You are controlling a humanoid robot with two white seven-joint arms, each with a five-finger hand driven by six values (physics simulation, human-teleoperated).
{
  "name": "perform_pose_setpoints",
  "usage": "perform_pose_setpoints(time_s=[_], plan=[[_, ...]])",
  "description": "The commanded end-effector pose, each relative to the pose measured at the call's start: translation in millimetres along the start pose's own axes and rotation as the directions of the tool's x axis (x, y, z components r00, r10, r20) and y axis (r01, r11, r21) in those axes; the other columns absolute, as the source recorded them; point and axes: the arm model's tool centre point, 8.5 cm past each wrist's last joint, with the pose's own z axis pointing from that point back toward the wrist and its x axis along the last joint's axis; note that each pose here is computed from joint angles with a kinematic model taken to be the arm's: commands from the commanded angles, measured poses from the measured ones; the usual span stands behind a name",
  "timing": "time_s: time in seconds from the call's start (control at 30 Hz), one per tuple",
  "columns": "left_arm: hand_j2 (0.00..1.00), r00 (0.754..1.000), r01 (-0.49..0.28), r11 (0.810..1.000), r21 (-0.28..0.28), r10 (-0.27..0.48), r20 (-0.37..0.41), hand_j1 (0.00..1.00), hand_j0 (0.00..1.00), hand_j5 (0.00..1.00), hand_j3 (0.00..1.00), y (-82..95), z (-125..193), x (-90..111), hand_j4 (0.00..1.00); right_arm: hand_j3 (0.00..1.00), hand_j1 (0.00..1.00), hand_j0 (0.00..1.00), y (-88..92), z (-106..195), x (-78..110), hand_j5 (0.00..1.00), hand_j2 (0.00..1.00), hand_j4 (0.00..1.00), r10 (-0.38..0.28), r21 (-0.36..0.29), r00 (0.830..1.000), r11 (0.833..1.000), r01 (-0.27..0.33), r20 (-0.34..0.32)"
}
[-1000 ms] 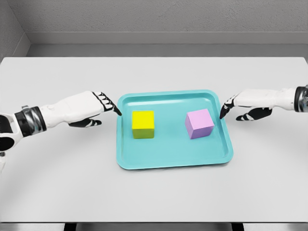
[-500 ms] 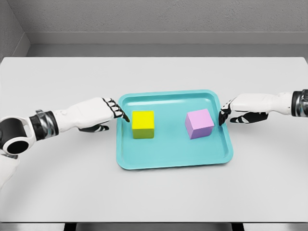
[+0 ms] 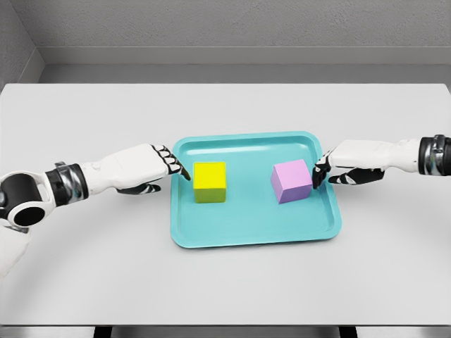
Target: Push two cubes
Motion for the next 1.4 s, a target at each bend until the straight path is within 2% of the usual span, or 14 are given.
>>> perform_pose_setpoints(time_s=[0.0,0.1,0.37,0.87,1.03,1.2,1.37], plan=[[0.72,1.0,-0.008,1.0,0.008,0.008,0.005,0.72,0.72,0.72,0.72,0.0,-4,2,0.72,0.5,0.5,0.5,-1.4,-1,2.2,0.5,0.5,0.5,-0.005,-0.004,1.0,1.0,0.005,0.001],[0.7,1.0,-0.021,1.0,0.004,0.022,-0.014,0.7,0.7,0.7,0.7,-2.2,-2,-5,0.7,0.5,0.5,0.5,-1.7,-1,3.1,0.5,0.5,0.5,-0.003,-0.005,1.0,1.0,0.003,0.004],[0.69,0.999,-0.038,0.999,0.009,0.038,-0.021,0.69,0.69,0.69,0.69,-2.2,-7,-11,0.69,0.5,0.5,0.5,-1.8,-5,8.5,0.5,0.5,0.5,0.0,-0.025,1.0,1.0,0.001,0.022],[0.69,1.0,-0.023,1.0,0.003,0.024,-0.016,0.69,0.69,0.69,0.69,-1.7,-14,-7,0.69,0.48,0.48,0.48,-4.7,-8,21.4,0.48,0.48,0.48,0.024,-0.027,0.998,0.999,-0.023,0.06],[0.69,1.0,-0.022,1.0,0.0,0.022,-0.003,0.69,0.69,0.69,0.69,-2.1,-18,-4,0.69,0.48,0.48,0.48,-4.0,1,17.6,0.48,0.48,0.48,0.027,-0.025,0.999,0.999,-0.026,0.042],[0.69,1.0,-0.021,1.0,0.003,0.021,-0.001,0.69,0.69,0.69,0.69,-1.2,-18,-3,0.69,0.48,0.48,0.48,-14.7,15,17.4,0.48,0.48,0.48,0.063,-0.057,0.997,0.997,-0.06,0.048],[0.69,1.0,-0.023,1.0,0.003,0.023,0.001,0.69,0.69,0.69,0.69,-1.4,-20,-3,0.69,0.47,0.47,0.47,-8.3,15,12.5,0.47,0.47,0.47,0.039,-0.049,0.999,0.998,-0.038,0.031]])
